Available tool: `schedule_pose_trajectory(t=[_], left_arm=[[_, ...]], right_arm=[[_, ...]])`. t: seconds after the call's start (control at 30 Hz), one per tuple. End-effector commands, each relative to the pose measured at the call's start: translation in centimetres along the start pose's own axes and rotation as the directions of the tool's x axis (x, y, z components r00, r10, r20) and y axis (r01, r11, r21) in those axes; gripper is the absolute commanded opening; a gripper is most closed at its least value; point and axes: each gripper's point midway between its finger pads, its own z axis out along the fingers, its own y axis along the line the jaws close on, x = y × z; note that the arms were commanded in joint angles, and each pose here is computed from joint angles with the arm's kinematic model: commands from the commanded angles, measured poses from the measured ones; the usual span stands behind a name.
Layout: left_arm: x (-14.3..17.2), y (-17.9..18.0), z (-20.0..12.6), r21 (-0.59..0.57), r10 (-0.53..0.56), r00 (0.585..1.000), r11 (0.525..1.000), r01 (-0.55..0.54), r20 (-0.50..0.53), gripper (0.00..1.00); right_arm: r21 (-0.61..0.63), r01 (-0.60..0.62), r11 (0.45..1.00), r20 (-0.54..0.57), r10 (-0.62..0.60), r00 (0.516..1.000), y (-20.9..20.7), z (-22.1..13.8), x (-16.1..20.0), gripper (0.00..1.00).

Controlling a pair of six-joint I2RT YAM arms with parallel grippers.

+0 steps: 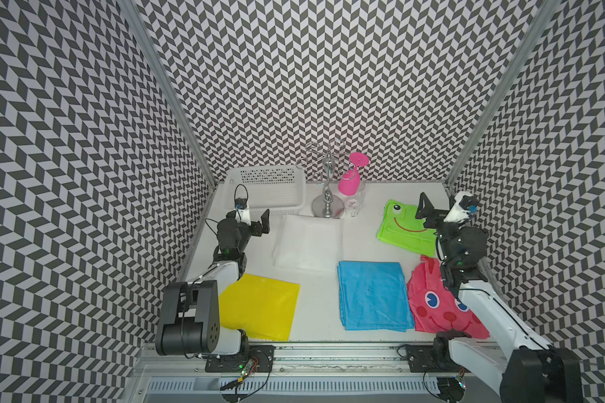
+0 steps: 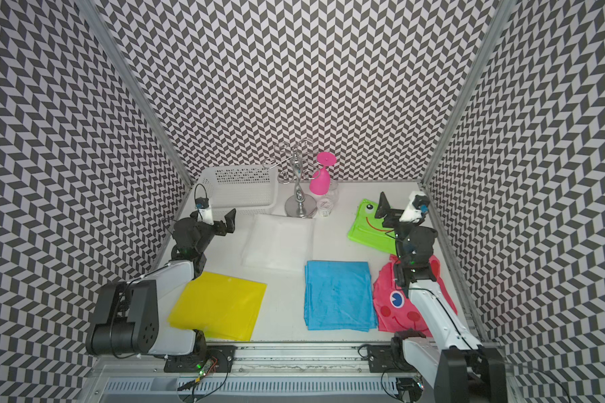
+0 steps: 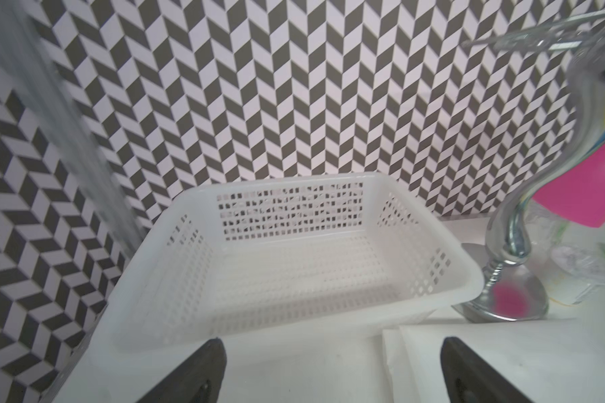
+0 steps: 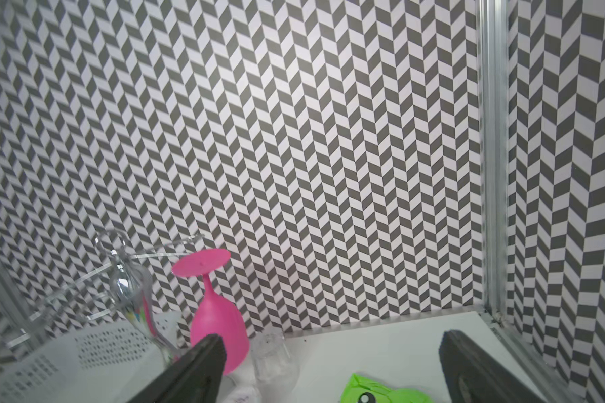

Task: Put the folded raincoat in the basket
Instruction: Pick up the raincoat from the center of the board.

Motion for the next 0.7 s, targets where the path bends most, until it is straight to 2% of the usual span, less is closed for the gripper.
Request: schedule_pose_trajectory(t=[0.0,0.03,0.1,0.17,0.3,0.47,0.53,0.67], left_arm=[[4.2,-4.5,-1.3,0.232,-0.056,0.963,0.965,0.119,-0.262,1.0],[4.7,-5.7,-1.7,0.293,-0.055,0.954,0.945,0.145,-0.295,1.0],[6.5,-8.0,-2.6,0.384,-0.051,0.929,0.901,0.201,-0.366,1.0],[8.4,-9.1,-3.0,0.394,-0.05,0.905,0.889,0.233,-0.422,1.0],[11.3,-9.6,-2.2,0.35,-0.048,0.859,0.901,0.258,-0.51,1.0],[13.0,-10.3,-1.7,0.344,-0.075,0.817,0.883,0.321,-0.571,0.96],[13.3,-10.9,-1.8,0.353,-0.064,0.81,0.878,0.324,-0.583,0.96],[14.3,-11.4,-1.8,0.321,-0.053,0.805,0.9,0.295,-0.591,0.92]], right_arm=[[0.094,-0.191,0.977,-0.287,0.211,0.935,-1.5,-0.3,6.8,1.0],[0.026,-0.206,0.978,-0.342,0.202,0.918,-0.1,-0.2,7.6,1.0],[-0.081,-0.3,0.951,-0.479,0.227,0.848,2.9,-0.3,10.2,0.95],[-0.168,-0.345,0.923,-0.581,0.19,0.792,6.6,-0.9,12.9,0.9],[-0.272,-0.289,0.918,-0.715,0.009,0.699,14.0,-2.6,19.2,0.87],[-0.31,-0.345,0.886,-0.843,-0.088,0.531,18.9,-5.0,25.7,0.81],[-0.291,-0.359,0.887,-0.87,-0.089,0.486,19.4,-5.7,27.4,0.81],[-0.259,-0.356,0.898,-0.913,-0.107,0.394,19.4,-6.6,31.1,0.79]])
